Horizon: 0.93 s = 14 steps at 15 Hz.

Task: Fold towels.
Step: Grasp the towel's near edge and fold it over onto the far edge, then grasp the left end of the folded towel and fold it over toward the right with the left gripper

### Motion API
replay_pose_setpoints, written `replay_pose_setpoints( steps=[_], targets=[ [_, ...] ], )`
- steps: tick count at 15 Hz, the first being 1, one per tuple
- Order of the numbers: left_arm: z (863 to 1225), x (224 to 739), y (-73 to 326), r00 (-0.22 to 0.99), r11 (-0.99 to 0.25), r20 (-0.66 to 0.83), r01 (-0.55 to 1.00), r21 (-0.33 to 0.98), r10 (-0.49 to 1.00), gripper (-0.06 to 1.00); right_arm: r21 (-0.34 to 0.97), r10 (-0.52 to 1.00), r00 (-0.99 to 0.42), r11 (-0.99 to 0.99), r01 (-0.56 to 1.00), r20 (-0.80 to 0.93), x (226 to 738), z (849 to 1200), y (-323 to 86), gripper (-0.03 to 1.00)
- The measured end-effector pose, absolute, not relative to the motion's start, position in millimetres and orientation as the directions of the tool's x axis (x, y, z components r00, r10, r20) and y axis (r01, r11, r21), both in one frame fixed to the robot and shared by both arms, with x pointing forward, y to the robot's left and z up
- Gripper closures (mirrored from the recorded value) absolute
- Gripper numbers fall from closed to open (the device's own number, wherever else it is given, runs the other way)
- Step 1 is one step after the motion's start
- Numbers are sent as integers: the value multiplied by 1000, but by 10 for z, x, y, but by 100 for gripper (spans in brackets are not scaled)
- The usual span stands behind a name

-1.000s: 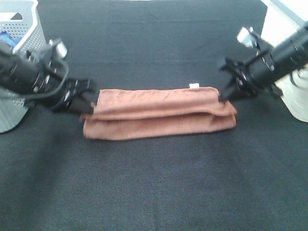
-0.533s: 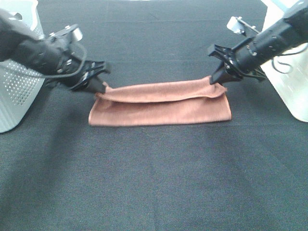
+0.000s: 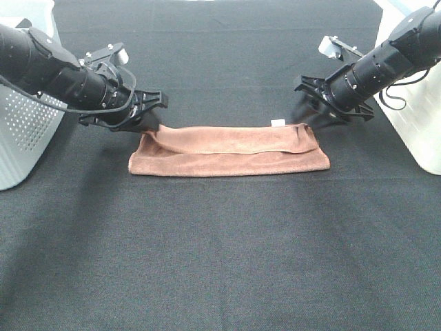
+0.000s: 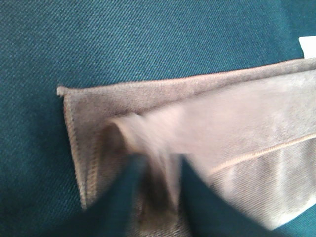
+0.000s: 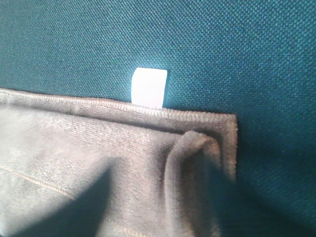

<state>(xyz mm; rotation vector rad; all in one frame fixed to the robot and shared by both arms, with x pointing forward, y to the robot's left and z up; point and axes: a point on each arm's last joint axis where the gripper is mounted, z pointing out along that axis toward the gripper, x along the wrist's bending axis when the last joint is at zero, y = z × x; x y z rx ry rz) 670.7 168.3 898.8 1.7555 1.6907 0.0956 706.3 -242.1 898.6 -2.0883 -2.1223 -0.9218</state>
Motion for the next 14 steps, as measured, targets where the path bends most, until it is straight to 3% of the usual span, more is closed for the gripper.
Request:
replay_pose_setpoints(
  steps=[2, 3, 7, 11, 14],
  targets=[
    [9003, 6699, 1697, 189, 31, -358, 849, 527, 915, 10, 368, 912, -125, -30, 929, 391, 7020, 9042, -2430, 12],
    [9020, 6692, 1707, 193, 18, -344, 851, 525, 919, 5, 347, 914, -121, -24, 938, 388, 6992, 9076, -2434, 11],
    [8985, 6659, 1755, 64, 107, -353, 889, 445, 933, 4, 254, 921, -80, -21, 967, 382, 6912, 9080, -2448, 10],
    [8799, 6694, 1740, -22, 182, -388, 906, 382, 922, 10, 250, 921, -79, -20, 968, 380, 6909, 9079, -2449, 10],
    [8713, 6826, 1623, -35, 187, -452, 936, 297, 891, 26, 250, 921, -79, -20, 968, 380, 6909, 9079, -2449, 10]
  ],
)
